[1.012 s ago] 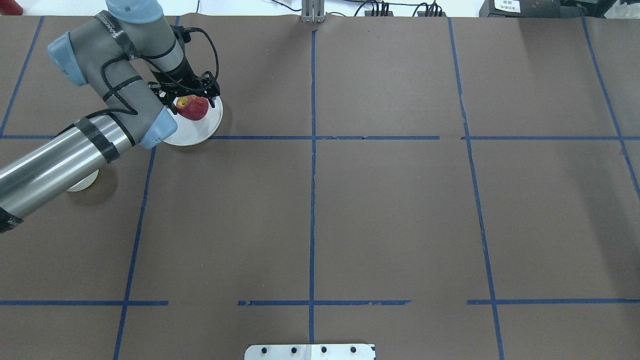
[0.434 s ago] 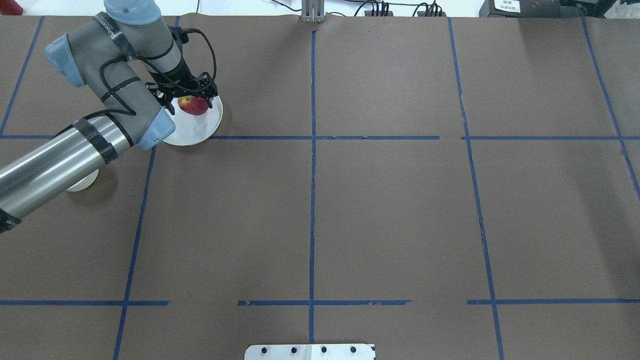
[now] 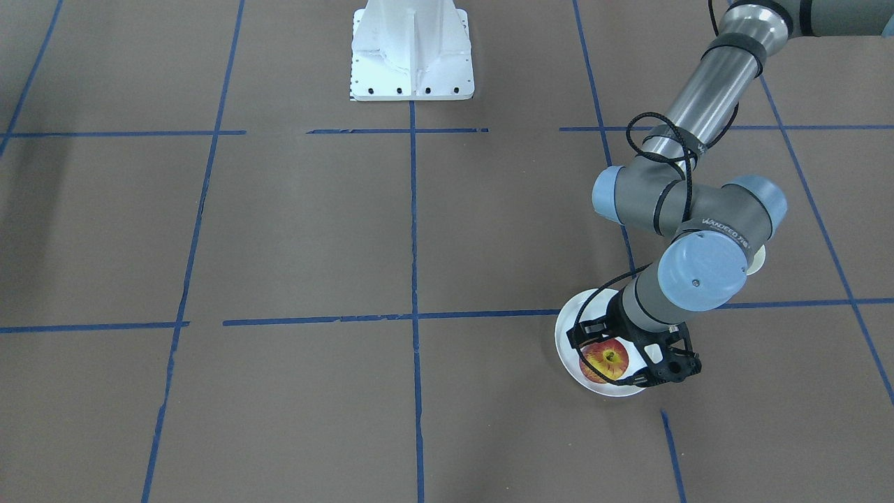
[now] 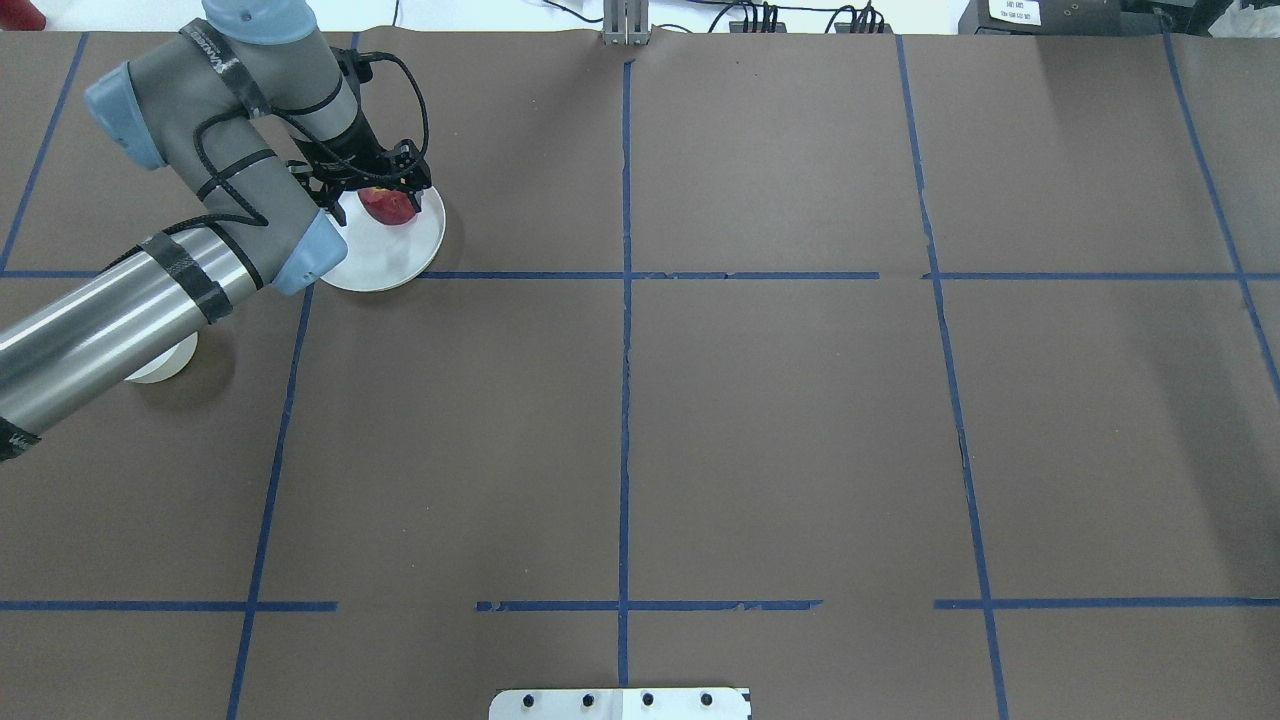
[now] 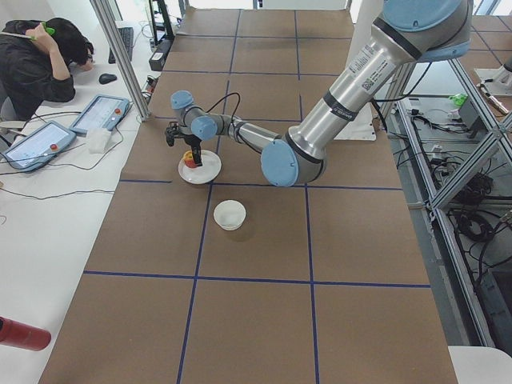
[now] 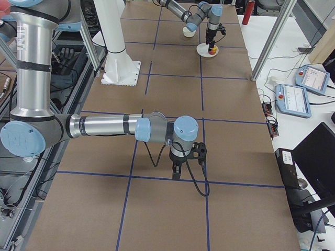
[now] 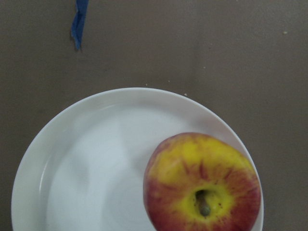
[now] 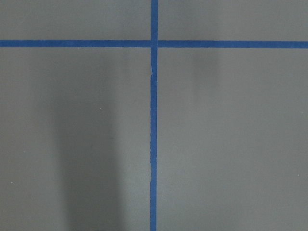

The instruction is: Move apple from plate to bowl

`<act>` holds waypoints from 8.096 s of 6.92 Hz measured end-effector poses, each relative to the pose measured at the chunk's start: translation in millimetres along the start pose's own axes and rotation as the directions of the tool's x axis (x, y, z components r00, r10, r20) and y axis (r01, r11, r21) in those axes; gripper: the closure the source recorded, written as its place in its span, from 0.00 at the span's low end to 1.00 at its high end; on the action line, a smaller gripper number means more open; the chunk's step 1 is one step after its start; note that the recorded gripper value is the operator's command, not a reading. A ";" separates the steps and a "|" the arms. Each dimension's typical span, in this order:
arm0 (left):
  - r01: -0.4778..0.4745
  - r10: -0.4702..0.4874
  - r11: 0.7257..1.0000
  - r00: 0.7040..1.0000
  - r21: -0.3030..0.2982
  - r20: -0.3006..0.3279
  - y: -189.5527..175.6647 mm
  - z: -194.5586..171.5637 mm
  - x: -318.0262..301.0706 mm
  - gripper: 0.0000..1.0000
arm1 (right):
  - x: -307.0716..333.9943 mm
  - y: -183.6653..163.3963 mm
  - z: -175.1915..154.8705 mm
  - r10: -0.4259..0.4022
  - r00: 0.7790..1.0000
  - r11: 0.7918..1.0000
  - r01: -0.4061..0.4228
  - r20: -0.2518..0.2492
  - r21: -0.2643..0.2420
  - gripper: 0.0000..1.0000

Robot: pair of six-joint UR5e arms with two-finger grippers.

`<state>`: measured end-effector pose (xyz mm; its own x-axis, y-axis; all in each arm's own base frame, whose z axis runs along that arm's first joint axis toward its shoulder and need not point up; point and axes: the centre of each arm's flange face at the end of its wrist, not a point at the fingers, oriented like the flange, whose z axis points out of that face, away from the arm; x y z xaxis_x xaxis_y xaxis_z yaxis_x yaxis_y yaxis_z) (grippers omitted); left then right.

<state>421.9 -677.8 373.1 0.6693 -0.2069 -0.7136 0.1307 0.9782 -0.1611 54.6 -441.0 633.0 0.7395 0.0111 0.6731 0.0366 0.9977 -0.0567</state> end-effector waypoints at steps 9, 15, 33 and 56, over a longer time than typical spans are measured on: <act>0.008 -0.005 0.998 0.998 0.061 -0.056 -30.4 17.6 -3.1 0.00 | 0.0 0.0 0.0 0.000 1.000 1.000 0.000 0.000 0.000 0.00; 0.021 -0.016 0.996 0.998 0.089 -0.054 -37.8 -6.5 -3.8 1.00 | 0.0 0.0 0.0 0.000 1.000 1.000 0.000 0.000 0.000 0.00; -0.140 0.140 0.964 0.990 0.225 0.016 123.5 -14.2 -283.3 0.00 | 0.1 0.0 0.1 0.000 1.000 1.000 0.000 0.000 0.000 0.00; -0.353 0.352 0.936 0.936 0.014 0.024 144.7 -177.8 -565.7 0.00 | 0.1 0.0 -0.1 0.000 1.000 1.000 0.000 0.000 0.000 0.00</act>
<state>-67.9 -421.7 632.2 0.6899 0.1513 -0.7079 -0.1034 0.9885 0.1106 54.7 -441.0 633.1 0.7395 0.0114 0.6731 0.0363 0.9977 -0.0568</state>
